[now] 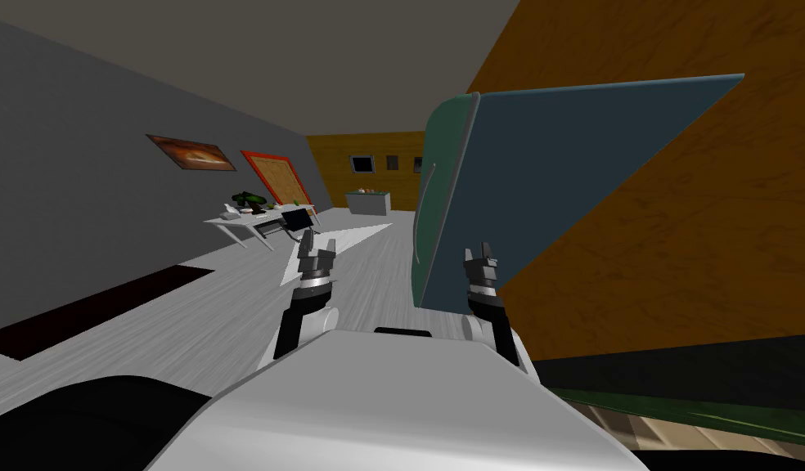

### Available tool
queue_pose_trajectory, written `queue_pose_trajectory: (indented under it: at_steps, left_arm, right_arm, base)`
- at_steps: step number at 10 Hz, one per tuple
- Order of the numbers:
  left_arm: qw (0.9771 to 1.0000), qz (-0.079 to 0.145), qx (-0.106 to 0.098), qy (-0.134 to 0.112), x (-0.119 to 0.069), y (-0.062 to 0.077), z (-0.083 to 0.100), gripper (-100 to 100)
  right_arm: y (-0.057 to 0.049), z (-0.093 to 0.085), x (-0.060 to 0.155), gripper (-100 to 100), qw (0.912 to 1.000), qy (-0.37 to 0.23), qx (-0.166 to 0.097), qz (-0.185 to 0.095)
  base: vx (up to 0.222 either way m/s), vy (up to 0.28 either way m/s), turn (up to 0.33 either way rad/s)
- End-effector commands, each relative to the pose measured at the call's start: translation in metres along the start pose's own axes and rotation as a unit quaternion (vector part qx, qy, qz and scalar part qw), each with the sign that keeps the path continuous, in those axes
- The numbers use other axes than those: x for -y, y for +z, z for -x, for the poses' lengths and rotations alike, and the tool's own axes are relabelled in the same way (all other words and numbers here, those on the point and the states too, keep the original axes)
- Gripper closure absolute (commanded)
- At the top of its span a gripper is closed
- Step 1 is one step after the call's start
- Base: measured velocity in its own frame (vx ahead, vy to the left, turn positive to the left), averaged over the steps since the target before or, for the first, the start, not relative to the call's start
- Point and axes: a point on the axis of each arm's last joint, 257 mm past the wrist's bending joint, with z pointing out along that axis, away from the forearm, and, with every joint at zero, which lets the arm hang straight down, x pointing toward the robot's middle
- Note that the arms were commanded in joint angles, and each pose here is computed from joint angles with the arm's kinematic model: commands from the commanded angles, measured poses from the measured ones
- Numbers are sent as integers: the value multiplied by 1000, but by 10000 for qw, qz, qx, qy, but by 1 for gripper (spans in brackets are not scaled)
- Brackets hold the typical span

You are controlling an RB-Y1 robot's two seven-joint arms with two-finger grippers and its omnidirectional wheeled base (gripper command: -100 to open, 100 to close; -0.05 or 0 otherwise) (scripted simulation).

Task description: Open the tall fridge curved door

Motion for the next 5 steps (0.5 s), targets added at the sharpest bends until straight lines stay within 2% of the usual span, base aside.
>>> queue_pose_trajectory:
  at_steps: [1, 5]
  left_arm:
    - [10000, 0, 0, 0, 0, 0, 0, 0]
    - [10000, -1, 0, 0, 0, 0, 0, 0]
  right_arm:
    - [0, 0, 0, 0, 10000, 0, 0, 0]
    - [0, 0, 0, 0, 10000, 0, 0, 2]
  base:
    - [0, 0, 0]
    - [0, 0, 0]
